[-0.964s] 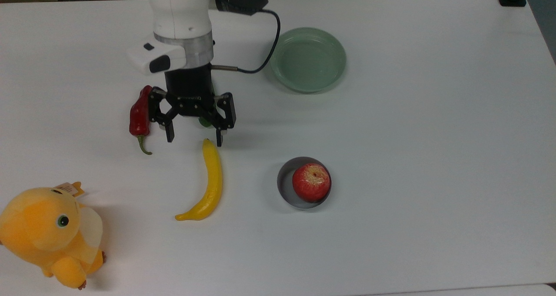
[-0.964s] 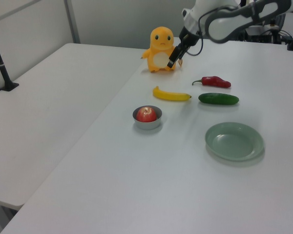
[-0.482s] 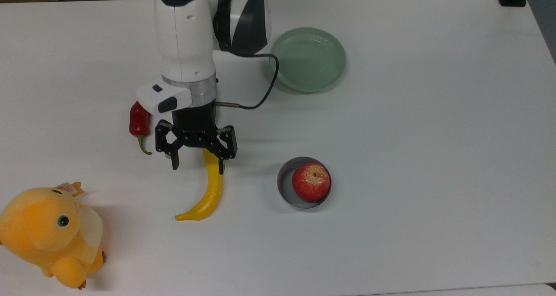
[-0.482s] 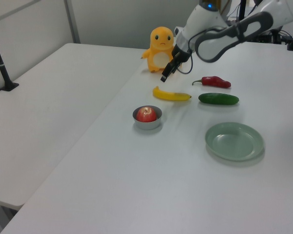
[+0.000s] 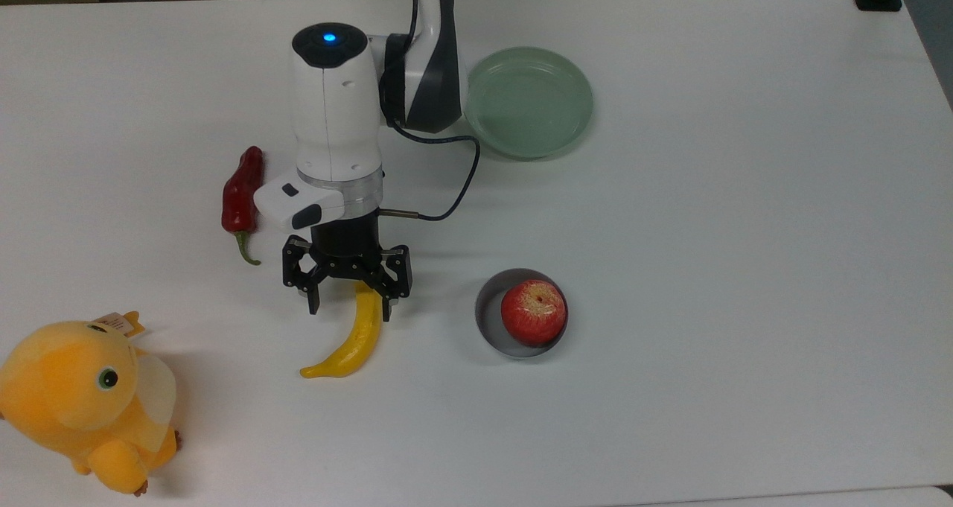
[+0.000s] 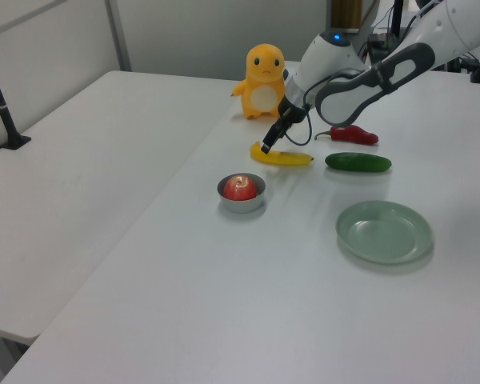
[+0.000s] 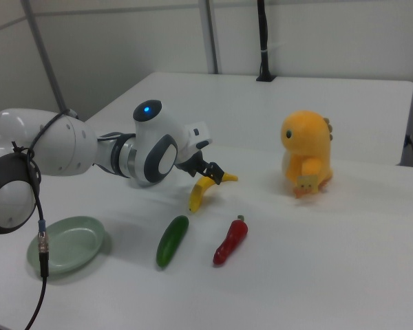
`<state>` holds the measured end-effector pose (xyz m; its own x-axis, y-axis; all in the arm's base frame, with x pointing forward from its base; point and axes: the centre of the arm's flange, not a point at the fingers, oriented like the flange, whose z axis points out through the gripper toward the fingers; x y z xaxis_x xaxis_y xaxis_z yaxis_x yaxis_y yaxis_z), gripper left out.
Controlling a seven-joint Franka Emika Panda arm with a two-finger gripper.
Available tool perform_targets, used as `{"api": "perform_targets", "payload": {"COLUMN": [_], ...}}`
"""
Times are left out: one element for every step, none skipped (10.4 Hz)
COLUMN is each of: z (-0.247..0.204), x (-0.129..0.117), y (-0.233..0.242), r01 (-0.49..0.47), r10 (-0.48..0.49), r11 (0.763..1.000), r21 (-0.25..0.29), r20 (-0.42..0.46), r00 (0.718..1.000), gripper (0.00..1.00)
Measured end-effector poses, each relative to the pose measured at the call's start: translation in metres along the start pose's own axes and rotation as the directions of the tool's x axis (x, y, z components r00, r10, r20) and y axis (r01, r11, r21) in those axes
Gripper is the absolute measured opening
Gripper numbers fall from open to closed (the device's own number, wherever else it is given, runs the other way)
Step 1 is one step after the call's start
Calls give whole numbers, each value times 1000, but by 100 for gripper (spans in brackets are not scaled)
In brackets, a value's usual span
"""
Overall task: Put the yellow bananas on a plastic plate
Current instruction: 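Lower the gripper over the banana's stem end and close it, then lift the grasped banana up off the table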
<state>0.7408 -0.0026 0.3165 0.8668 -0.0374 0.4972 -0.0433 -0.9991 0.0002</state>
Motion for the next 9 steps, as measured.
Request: {"api": "perform_targets", "payload": {"z": [4, 7, 7, 9, 12, 14, 16, 16, 16], "x": [-2, -3, -4, -5, -7, -9, -10, -10, -10], "y": [-3, -5, -6, -9, -12, -17, -19, -20, -20], "r01": [4, 6, 7, 15, 28, 41, 56, 66, 70], "r10": [-4, -6, -7, -15, -28, -41, -56, -66, -70], "r11": [1000, 1000, 1000, 1000, 1000, 999, 998, 998, 998], "r21": [2, 4, 5, 4, 2, 1, -2, -6, -8], "r20": [-4, -4, -3, -1, 3, 7, 9, 10, 10], "r00": [1000, 1000, 1000, 1000, 1000, 999, 998, 998, 997], "gripper": [96, 94, 87, 85, 78, 76, 65, 48, 31]}}
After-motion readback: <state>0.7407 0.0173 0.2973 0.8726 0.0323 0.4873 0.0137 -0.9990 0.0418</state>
